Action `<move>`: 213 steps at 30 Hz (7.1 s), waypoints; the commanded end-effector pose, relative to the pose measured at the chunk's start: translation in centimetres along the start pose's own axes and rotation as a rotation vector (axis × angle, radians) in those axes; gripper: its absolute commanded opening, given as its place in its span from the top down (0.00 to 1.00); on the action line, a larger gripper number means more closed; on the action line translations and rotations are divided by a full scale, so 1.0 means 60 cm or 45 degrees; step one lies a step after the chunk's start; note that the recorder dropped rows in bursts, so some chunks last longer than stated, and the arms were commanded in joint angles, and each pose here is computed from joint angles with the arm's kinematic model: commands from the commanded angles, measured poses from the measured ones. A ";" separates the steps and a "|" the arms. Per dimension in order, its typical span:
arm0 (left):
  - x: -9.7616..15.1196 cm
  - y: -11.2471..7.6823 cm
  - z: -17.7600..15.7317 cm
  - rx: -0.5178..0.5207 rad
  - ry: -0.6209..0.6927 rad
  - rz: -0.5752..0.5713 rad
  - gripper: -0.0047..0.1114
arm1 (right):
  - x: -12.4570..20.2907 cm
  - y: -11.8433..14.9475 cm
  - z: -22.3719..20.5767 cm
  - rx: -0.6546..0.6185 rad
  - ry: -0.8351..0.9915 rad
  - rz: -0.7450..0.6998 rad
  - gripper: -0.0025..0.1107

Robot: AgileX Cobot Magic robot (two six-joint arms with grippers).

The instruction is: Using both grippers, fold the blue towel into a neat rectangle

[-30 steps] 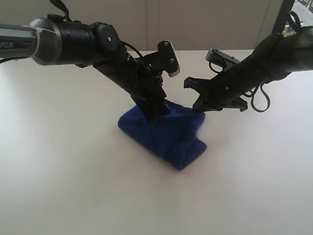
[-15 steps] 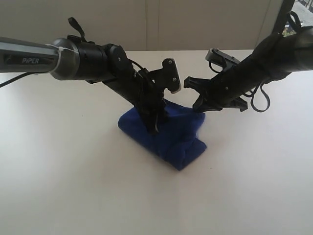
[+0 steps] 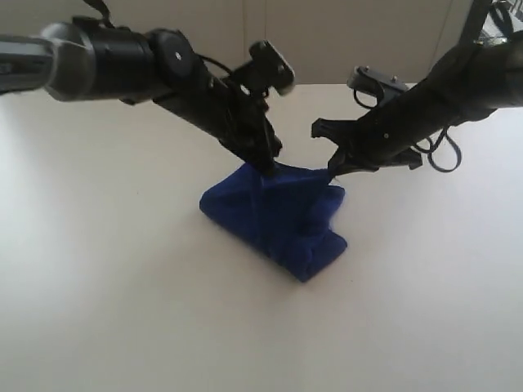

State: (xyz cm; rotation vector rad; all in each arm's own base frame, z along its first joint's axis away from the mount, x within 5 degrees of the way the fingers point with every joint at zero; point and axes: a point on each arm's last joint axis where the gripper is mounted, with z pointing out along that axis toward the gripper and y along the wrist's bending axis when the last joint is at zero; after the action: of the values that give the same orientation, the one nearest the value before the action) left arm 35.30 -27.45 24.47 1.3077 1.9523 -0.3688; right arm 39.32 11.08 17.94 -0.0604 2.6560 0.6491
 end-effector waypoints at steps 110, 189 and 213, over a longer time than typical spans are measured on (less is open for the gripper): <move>0.321 0.162 -0.184 -0.354 0.788 -1.247 0.96 | -0.014 -0.131 -0.096 0.694 0.264 -0.051 0.98; 0.366 0.118 -0.243 -0.357 0.808 -1.344 0.96 | 0.082 -0.189 -0.048 0.686 0.168 0.004 0.98; 0.254 0.052 -0.421 -0.507 0.510 -1.241 0.96 | 0.060 -0.140 -0.181 0.709 -0.008 0.014 0.98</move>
State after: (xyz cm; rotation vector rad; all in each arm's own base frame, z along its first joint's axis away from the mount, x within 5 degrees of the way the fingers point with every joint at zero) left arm 26.95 -0.66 28.61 0.1063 2.7720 -0.1312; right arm 34.24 -0.78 19.03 0.0841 2.7721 -0.1021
